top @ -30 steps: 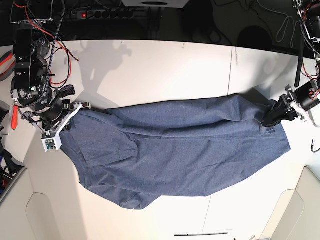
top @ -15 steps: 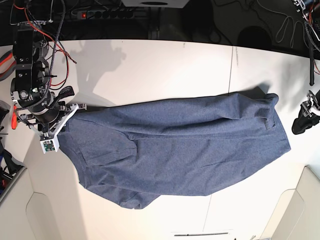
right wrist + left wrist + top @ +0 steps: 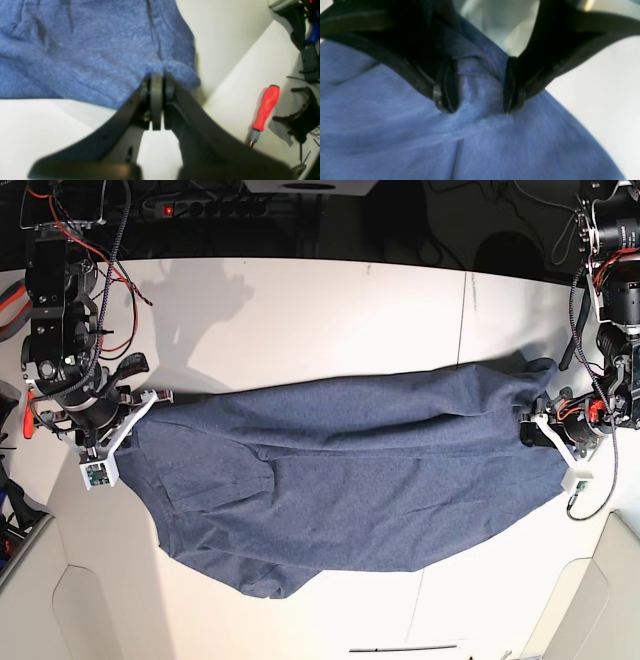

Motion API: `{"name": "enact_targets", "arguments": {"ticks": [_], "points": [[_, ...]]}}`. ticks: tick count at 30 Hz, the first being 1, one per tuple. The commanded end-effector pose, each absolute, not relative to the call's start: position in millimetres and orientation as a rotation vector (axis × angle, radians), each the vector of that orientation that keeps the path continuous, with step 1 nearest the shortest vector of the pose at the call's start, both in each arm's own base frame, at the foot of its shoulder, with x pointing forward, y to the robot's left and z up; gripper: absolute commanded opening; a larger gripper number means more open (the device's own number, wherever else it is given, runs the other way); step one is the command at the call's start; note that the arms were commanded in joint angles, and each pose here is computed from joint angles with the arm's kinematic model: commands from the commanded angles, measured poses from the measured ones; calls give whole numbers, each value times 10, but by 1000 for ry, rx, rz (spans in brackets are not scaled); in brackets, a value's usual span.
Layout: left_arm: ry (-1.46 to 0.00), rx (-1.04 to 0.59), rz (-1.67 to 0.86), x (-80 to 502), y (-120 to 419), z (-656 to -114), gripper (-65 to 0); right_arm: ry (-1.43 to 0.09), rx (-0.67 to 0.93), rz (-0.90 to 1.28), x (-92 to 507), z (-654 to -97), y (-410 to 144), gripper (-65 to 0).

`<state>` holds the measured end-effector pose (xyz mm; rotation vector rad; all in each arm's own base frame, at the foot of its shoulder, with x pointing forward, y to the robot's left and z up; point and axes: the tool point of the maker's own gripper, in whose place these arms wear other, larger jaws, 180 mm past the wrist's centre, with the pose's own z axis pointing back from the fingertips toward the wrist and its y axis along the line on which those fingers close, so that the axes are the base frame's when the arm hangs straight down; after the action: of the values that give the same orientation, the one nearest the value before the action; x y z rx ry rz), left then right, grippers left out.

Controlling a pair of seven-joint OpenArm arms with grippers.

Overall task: Layout the t-shirt on the table in an organized manner, then fold the t-shirt properly
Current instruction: 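Regrasp the shirt corner with the left gripper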

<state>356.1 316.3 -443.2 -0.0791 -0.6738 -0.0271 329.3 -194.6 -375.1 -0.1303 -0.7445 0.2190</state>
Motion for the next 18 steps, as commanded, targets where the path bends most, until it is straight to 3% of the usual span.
{"name": "enact_targets", "arguments": {"ticks": [1, 7, 11, 18], "points": [[-718, -67, -6, 3713, 3297, -4280, -320, -801, -146, 220, 3401, -3596, -1978, -650], [-752, -167, 55, 3749, 3360, -4239, -326, -802, -145, 220, 3402, -3596, -1975, -650], [-821, -255, 63, 3849, 3270, -4070, -433, -802, -145, 220, 3402, -3596, -1976, -650], [-870, -279, 42, 3909, 3254, -3924, -436, -801, -145, 220, 3401, -3597, -1976, -650]]}}
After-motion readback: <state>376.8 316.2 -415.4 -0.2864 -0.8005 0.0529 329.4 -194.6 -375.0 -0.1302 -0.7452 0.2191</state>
